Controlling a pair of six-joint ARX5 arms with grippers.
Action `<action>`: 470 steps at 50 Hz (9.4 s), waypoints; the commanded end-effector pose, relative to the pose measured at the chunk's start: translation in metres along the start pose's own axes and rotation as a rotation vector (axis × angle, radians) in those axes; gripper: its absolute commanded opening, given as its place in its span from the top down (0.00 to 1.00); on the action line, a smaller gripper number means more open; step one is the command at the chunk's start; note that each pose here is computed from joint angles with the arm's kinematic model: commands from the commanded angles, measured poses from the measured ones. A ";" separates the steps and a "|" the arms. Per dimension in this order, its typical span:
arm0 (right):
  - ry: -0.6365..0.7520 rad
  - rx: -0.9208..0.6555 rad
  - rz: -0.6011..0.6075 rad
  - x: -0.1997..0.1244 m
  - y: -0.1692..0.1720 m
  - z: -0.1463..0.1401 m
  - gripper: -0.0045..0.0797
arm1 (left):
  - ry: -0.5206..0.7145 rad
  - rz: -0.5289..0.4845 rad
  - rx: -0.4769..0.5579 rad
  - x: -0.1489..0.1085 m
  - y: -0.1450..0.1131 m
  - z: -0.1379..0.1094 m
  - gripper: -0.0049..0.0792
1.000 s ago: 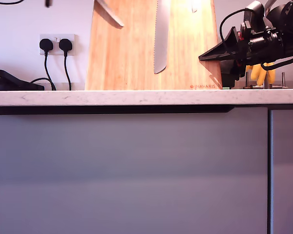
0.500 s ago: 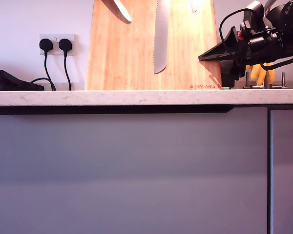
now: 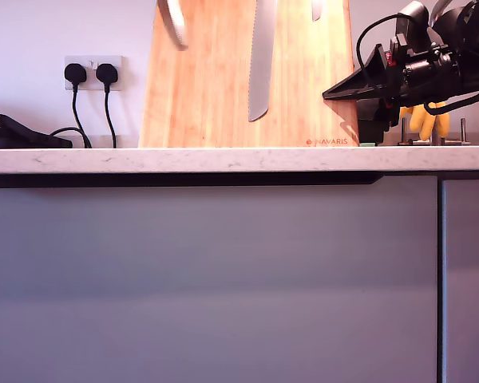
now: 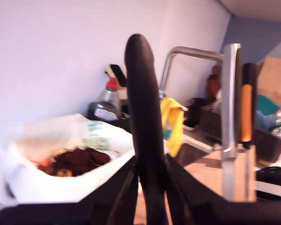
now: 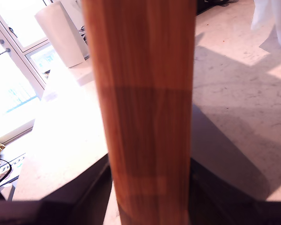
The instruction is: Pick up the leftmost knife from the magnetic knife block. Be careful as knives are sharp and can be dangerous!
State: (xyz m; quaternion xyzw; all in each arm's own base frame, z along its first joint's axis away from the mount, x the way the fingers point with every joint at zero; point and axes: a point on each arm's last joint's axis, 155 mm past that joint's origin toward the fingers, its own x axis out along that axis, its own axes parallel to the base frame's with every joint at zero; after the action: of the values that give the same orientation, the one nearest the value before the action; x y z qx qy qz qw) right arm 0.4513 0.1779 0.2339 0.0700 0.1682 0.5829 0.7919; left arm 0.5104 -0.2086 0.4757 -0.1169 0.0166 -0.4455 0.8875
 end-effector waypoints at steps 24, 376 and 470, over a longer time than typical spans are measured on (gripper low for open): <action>0.008 0.005 -0.027 0.003 -0.002 0.002 0.96 | 0.038 0.028 0.002 0.013 0.021 -0.026 0.97; 0.009 0.092 -0.115 -0.064 0.017 0.023 0.75 | 0.607 0.247 -0.228 -0.078 0.024 -0.106 0.96; 0.020 -0.055 -0.892 -0.164 0.073 0.100 0.96 | 0.689 0.293 -0.008 -0.097 0.003 -0.137 0.96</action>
State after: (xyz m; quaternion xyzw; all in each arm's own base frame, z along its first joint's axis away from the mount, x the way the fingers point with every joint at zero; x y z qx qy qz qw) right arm 0.3760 0.0542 0.3719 -0.0276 0.1862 0.1934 0.9629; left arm 0.4501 -0.1568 0.3105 0.0331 0.3667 -0.3223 0.8721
